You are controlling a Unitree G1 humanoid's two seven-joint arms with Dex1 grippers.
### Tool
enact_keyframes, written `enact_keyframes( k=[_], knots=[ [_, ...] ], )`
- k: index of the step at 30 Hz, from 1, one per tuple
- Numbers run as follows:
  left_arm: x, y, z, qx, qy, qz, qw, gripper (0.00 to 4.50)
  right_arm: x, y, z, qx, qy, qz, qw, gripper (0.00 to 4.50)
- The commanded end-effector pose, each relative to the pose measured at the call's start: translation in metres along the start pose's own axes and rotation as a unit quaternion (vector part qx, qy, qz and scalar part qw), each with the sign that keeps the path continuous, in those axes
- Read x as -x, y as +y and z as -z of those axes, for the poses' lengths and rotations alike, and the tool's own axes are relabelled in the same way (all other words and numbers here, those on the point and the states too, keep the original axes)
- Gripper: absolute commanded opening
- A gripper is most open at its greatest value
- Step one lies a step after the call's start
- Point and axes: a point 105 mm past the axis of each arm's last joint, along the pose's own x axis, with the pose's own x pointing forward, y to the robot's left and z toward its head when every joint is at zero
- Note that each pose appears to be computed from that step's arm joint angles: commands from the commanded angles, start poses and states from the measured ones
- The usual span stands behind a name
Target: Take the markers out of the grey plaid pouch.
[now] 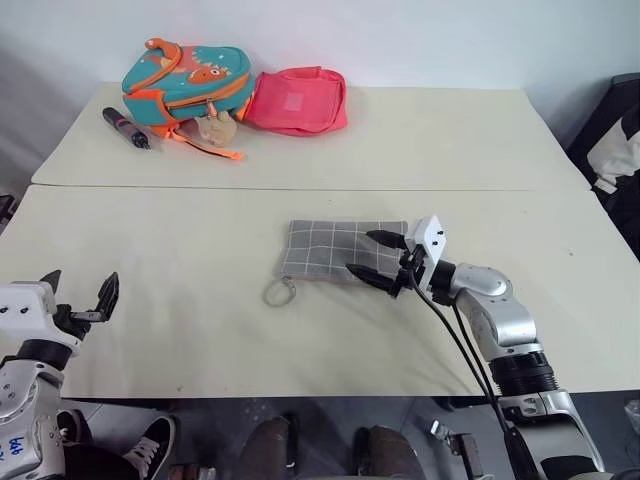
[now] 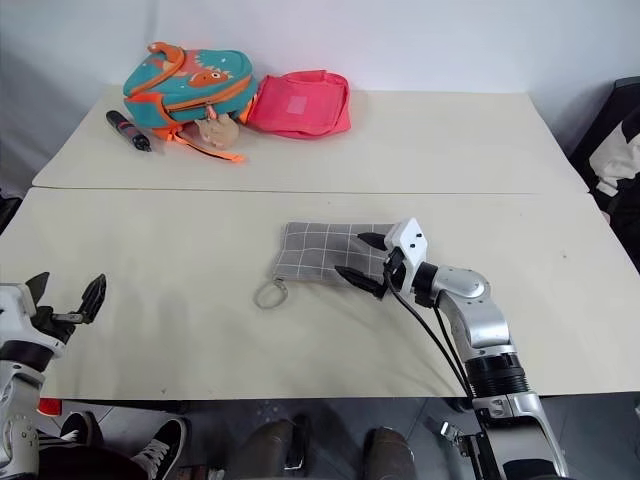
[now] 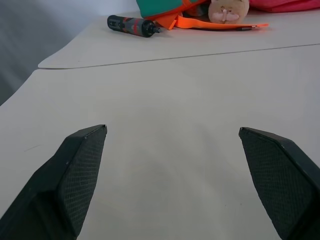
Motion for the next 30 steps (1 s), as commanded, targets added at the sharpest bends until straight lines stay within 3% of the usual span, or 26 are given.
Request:
enact_keyframes(
  k=[1, 7, 9, 13, 17, 22, 26, 30],
  knots=[
    [0.0, 0.002, -0.01, -0.004, -0.025, 0.0, 1.0, 4.5, 0.007, -0.005, -0.006, 0.012, -0.01, 0.01, 1.0, 4.41],
    [-0.006, -0.02, -0.009, -0.053, -0.016, 0.044, 0.997, 4.5, 0.007, -0.006, -0.008, 0.014, -0.014, 0.014, 1.0, 4.41],
    [-0.007, -0.021, -0.008, -0.034, -0.02, 0.047, 0.998, 4.5, 0.007, -0.007, -0.009, 0.015, -0.018, 0.018, 1.0, 4.41],
    [-0.01, -0.026, -0.008, -0.052, -0.019, 0.063, 0.997, 4.5, 0.012, -0.024, -0.019, 0.015, -0.042, 0.061, 0.997, 4.41],
    [-0.026, -0.053, -0.015, -0.093, -0.038, 0.12, 0.988, 4.5, 0.014, -0.048, -0.019, 0.058, -0.02, 0.115, 0.992, 3.5],
    [-0.051, -0.08, -0.02, -0.15, -0.061, 0.173, 0.971, 4.5, 0.013, -0.073, -0.012, 0.071, 0.003, 0.176, 0.982, 1.67],
    [-0.068, -0.095, -0.024, -0.168, -0.077, 0.213, 0.959, 4.5, 0.012, -0.077, -0.006, 0.089, 0.021, 0.181, 0.979, 0.18],
    [-0.076, -0.123, -0.025, -0.23, -0.1, 0.282, 0.926, 4.5, 0.017, -0.077, 0.009, 0.102, 0.054, 0.18, 0.977, 0.03]
  ],
)
